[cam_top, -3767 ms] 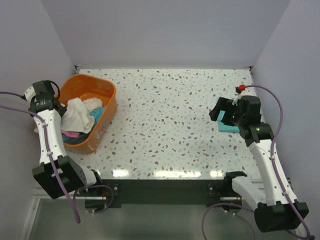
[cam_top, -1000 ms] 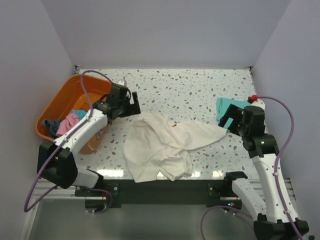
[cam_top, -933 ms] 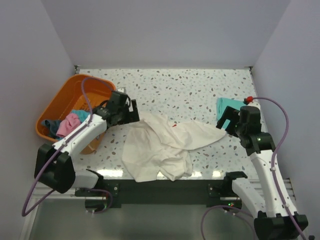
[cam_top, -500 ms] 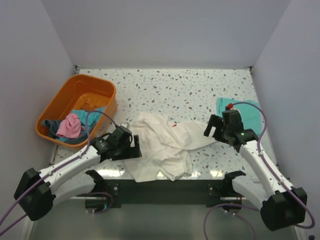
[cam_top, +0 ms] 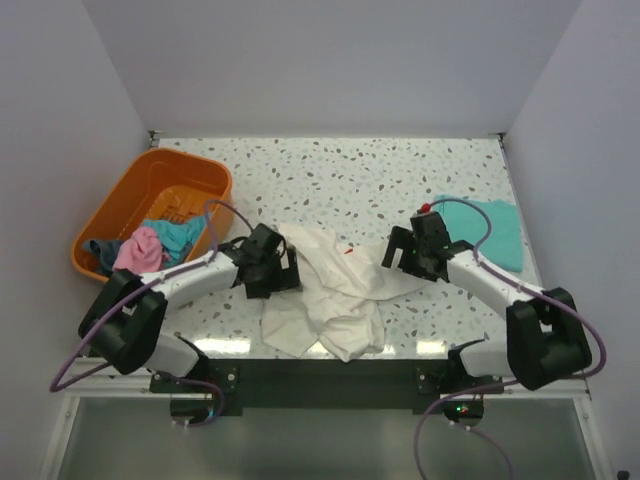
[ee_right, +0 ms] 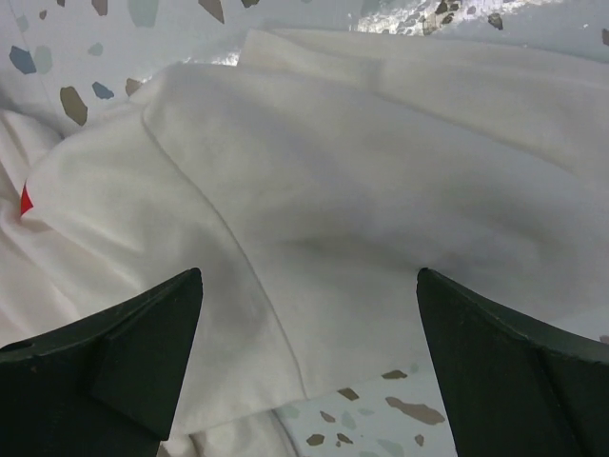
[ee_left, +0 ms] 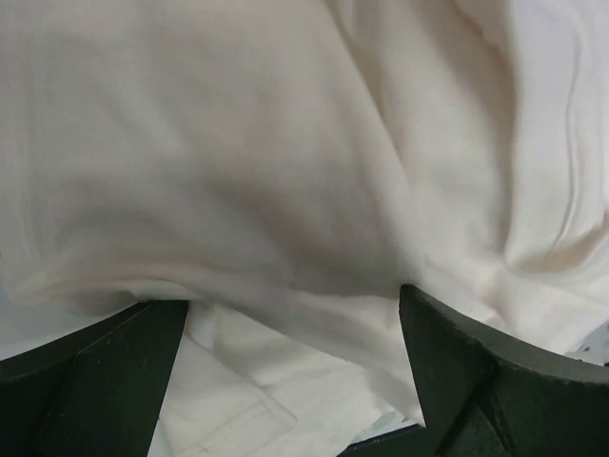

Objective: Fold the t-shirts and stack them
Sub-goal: Flatten the tshirt out

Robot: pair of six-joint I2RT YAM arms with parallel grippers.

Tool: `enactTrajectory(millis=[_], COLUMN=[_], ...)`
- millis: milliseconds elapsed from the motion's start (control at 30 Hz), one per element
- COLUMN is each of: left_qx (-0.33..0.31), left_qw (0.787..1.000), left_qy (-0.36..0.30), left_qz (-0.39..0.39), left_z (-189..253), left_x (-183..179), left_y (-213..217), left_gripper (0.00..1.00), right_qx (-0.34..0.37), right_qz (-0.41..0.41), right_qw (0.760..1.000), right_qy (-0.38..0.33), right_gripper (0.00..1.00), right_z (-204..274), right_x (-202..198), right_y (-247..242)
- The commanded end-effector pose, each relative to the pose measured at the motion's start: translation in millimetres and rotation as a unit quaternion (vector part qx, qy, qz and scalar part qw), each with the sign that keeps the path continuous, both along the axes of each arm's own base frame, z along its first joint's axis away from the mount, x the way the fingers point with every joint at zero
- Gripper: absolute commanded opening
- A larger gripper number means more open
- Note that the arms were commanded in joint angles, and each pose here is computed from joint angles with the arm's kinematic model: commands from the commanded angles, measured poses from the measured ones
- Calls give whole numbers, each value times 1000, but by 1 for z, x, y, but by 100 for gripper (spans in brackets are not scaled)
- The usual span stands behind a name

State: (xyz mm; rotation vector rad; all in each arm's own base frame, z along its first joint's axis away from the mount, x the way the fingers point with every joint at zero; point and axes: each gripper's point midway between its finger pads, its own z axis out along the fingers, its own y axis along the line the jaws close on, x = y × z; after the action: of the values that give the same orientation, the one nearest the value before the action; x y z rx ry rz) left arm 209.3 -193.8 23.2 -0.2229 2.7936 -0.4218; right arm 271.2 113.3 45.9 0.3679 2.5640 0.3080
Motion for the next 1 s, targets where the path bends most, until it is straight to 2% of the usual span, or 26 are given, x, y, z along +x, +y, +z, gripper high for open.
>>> enactTrajectory(millis=[0, 100, 133, 167, 233, 267, 400, 567, 633, 767, 967], left_qx=[55, 68, 60, 67, 64, 73, 80, 78, 78, 57, 71], left_qw=[998, 997, 997, 997, 997, 997, 996, 992, 991, 989, 990], left_qy=[4, -12, -32, -19, -40, -30, -45, -95, -109, -133, -106], left_qz=[20, 23, 25, 22, 12, 11, 2, 3, 7, 24, 57], left_z=[-33, -32, -20, -30, -20, -30, -21, 26, 42, 76, 62], left_x=[28, 71, 95, 102, 131, 137, 171, 194, 190, 152, 74], left_y=[34, 38, 32, 30, 22, 22, 15, 13, 16, 28, 49], left_gripper=[100, 100, 100, 100, 100, 100, 100, 100, 100, 100, 100], right_qx=[-3, -12, -18, -22, -30, -40, -52, -76, -81, -89, -130], right_qz=[-31, -41, -52, -59, -76, -84, -100, -102, -100, -105, -127], right_qw=[999, 999, 998, 998, 997, 996, 994, 991, 991, 987, 982], right_qy=[-30, -6, -10, -8, 1, -1, -2, -34, -46, -81, -55], right_gripper=[99, 99, 99, 99, 99, 99, 99, 99, 99, 99, 99], right_z=[5, -14, -15, -20, -28, -30, -31, 3, 17, 51, 46], right_x=[36, 47, 55, 59, 70, 75, 96, 113, 113, 106, 70], right_y=[5, 7, 6, 5, 5, 3, 3, -3, -6, -18, -47])
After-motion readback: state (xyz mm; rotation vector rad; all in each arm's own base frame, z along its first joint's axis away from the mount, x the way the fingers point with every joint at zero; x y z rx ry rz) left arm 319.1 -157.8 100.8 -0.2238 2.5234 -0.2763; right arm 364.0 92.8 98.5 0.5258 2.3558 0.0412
